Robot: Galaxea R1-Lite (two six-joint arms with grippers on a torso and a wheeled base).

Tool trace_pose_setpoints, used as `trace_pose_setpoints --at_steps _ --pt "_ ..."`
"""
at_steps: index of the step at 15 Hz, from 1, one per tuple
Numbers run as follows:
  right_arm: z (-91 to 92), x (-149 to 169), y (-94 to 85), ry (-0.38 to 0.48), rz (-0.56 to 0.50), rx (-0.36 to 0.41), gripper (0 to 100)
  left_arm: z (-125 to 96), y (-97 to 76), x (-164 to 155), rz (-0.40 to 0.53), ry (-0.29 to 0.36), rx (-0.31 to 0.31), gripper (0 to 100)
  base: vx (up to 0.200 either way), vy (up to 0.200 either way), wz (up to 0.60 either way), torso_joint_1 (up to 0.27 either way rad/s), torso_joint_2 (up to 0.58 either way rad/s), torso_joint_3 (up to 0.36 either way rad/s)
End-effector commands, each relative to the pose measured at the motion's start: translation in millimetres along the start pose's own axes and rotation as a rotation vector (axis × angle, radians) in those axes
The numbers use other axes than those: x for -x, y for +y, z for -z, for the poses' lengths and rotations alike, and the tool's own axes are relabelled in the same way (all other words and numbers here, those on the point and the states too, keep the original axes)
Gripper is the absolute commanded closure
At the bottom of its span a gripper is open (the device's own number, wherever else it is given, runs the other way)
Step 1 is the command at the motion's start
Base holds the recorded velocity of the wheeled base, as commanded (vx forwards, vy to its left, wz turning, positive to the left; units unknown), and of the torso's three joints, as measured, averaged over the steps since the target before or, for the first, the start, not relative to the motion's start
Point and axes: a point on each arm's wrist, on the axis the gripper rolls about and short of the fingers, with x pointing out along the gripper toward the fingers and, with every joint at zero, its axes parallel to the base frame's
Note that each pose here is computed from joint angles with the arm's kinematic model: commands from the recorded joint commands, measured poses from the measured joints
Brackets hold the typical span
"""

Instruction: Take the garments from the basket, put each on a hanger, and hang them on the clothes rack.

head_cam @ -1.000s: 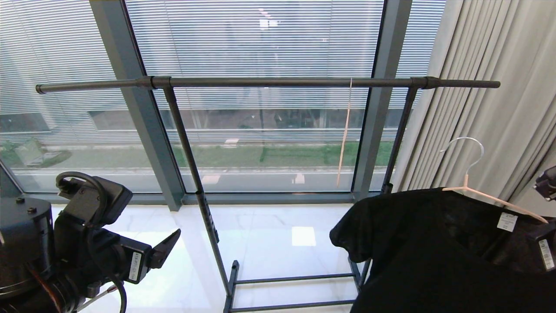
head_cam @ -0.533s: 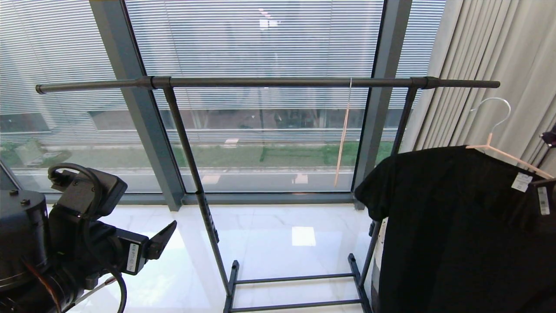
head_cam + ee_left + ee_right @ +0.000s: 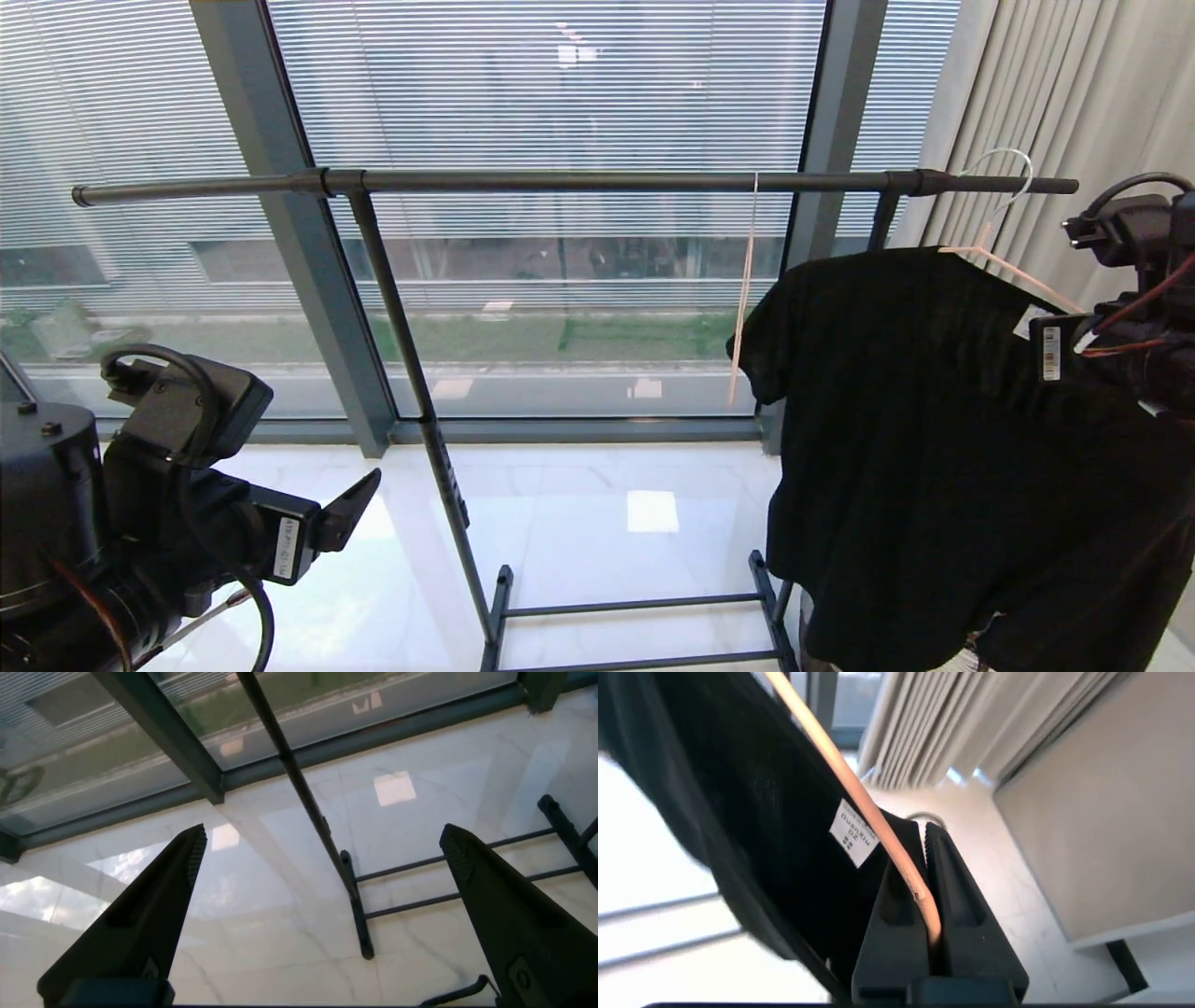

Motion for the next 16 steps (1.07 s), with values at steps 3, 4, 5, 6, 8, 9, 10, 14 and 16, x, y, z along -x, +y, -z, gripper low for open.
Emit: trace_pose_setpoints --at_steps 3,4,5,6,8,9,10,14,16 --pt "-4.7 -3.7 16.3 -0.029 -0.014 0.009 100 0.0 0.0 0.8 0.003 -0.003 0.001 0 0.200 0.000 0.00 0.007 0.00 -0.001" --pt "-5.5 -4.0 17.3 -0.036 -0.007 0.006 100 -0.2 -0.1 1.2 0.004 -0.005 0.001 0 0.200 0.000 0.00 0.002 0.00 0.007" --pt "-6.6 -4.1 17.5 -0.043 0.004 0.001 100 -0.2 -0.1 1.2 0.004 -0.005 0.001 0 0.200 0.000 0.00 0.007 0.00 0.007" --pt "-7.0 -4.3 18.1 -0.046 0.005 -0.001 100 0.0 -0.3 0.9 0.004 -0.004 -0.001 0 0.200 0.000 0.00 0.002 0.01 0.002" --pt "-6.7 -4.3 18.1 -0.046 0.005 -0.001 100 -0.1 -0.5 1.0 0.006 -0.004 -0.001 0 0.200 0.000 0.00 0.000 0.00 0.002" --pt "-6.5 -4.7 18.4 -0.045 0.005 0.000 100 -0.2 -0.3 1.3 0.005 -0.005 -0.001 0 0.200 0.000 0.00 0.007 0.00 -0.002" --pt "-5.7 -6.0 19.2 -0.041 0.005 0.003 100 -0.3 -0.6 1.4 0.007 -0.006 -0.003 0 0.200 0.000 0.00 0.007 0.01 0.002" --pt "-0.8 -12.6 23.5 -0.019 0.008 0.015 100 -0.7 0.0 3.8 0.007 -0.015 -0.002 0 0.000 0.000 0.00 0.000 0.00 0.000" --pt "2.2 -16.3 25.5 -0.006 0.026 0.024 100 -1.0 0.3 4.4 0.007 -0.018 -0.001 0 0.000 0.000 0.00 0.000 0.00 0.000"
